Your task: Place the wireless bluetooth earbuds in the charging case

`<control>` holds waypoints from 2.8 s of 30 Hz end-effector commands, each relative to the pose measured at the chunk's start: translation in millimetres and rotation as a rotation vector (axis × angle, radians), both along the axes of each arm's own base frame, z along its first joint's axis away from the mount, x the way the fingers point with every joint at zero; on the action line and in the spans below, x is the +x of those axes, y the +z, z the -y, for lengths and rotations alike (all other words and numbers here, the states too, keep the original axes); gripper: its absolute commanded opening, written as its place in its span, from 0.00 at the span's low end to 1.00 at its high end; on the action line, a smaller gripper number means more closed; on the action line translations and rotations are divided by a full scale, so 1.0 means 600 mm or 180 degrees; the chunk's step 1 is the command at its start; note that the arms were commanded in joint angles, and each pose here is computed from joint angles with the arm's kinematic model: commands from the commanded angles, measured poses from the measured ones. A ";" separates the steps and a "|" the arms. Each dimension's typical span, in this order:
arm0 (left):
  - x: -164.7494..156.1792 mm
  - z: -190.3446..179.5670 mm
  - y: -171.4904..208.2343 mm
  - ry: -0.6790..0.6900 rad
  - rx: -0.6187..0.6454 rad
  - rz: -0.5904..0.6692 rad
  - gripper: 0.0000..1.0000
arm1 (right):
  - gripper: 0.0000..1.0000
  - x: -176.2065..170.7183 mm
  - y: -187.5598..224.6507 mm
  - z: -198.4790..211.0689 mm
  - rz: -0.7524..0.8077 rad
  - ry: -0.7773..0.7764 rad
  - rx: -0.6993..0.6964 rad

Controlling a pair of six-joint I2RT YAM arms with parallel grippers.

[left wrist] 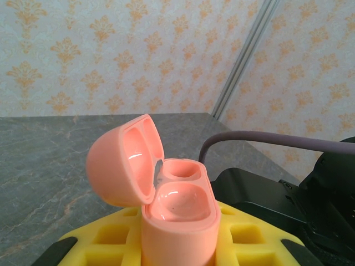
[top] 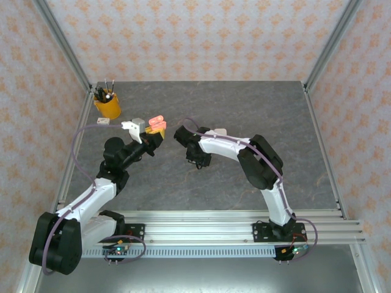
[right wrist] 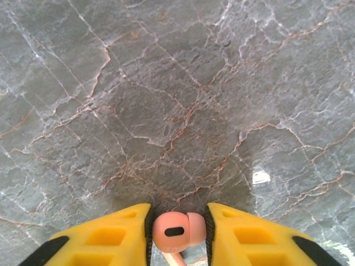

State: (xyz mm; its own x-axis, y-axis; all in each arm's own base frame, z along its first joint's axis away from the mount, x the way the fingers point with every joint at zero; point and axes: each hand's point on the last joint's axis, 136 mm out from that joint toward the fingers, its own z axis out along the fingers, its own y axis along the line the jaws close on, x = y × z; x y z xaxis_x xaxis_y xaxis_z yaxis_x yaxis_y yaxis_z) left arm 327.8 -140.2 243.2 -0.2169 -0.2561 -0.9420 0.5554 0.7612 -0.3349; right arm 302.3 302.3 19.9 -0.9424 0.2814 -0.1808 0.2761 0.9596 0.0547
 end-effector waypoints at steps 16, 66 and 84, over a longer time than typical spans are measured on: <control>0.004 0.005 0.047 -0.0013 0.0003 0.0227 0.00 | 0.37 -0.025 -0.013 0.025 -0.0076 -0.0026 -0.0106; 0.015 0.033 0.050 -0.0186 0.0068 0.0226 0.00 | 0.25 0.016 0.115 0.065 0.0951 -0.0061 -0.0061; 0.068 0.145 0.047 -0.0610 0.0182 0.0317 0.00 | 0.26 0.095 0.400 0.149 0.2337 -0.0052 0.0404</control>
State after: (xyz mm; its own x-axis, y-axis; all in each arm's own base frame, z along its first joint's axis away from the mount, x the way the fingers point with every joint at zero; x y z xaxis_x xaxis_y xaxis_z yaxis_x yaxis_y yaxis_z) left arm 363.5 -215.8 236.5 -0.2796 -0.1507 -0.9482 0.6689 0.6779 -0.3050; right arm 350.3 217.7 224.1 -0.6554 0.3707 -0.6580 0.1942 0.9247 0.3275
